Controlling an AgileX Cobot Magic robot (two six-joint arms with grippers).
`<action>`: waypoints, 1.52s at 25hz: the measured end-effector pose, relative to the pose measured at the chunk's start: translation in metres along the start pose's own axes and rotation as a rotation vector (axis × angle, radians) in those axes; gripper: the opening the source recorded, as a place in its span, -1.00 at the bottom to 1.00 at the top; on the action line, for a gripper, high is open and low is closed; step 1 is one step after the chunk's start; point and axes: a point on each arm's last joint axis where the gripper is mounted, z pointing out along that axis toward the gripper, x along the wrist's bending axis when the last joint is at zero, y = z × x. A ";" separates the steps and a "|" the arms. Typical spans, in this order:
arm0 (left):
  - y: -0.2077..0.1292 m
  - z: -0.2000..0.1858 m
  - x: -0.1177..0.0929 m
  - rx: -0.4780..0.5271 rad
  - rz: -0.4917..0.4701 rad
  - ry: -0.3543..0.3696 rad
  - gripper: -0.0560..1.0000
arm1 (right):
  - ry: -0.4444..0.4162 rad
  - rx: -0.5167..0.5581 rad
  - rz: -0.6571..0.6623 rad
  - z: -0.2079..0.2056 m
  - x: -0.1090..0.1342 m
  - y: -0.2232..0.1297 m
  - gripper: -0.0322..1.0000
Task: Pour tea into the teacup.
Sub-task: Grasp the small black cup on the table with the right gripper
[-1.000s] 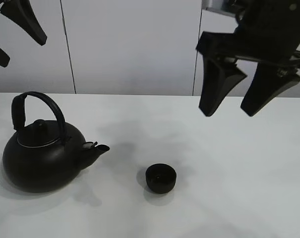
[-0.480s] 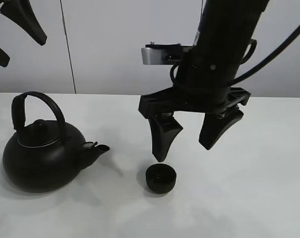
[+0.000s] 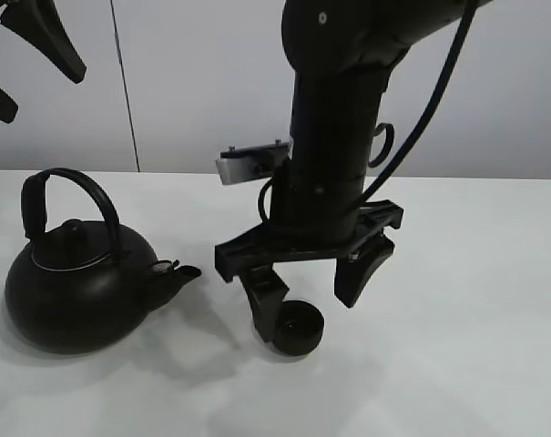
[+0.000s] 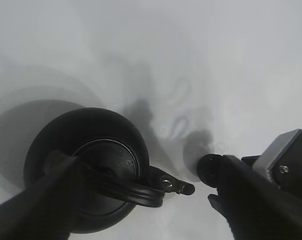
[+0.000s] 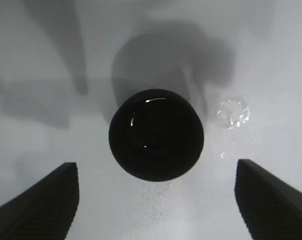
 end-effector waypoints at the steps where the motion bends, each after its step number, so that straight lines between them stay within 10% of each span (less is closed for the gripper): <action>1: 0.000 0.000 0.000 -0.001 0.000 0.000 0.13 | -0.005 0.016 0.000 0.006 0.000 0.000 0.20; 38: 0.000 0.000 0.000 -0.001 0.000 0.000 0.13 | 0.006 -0.069 0.095 -0.003 0.003 0.036 -0.17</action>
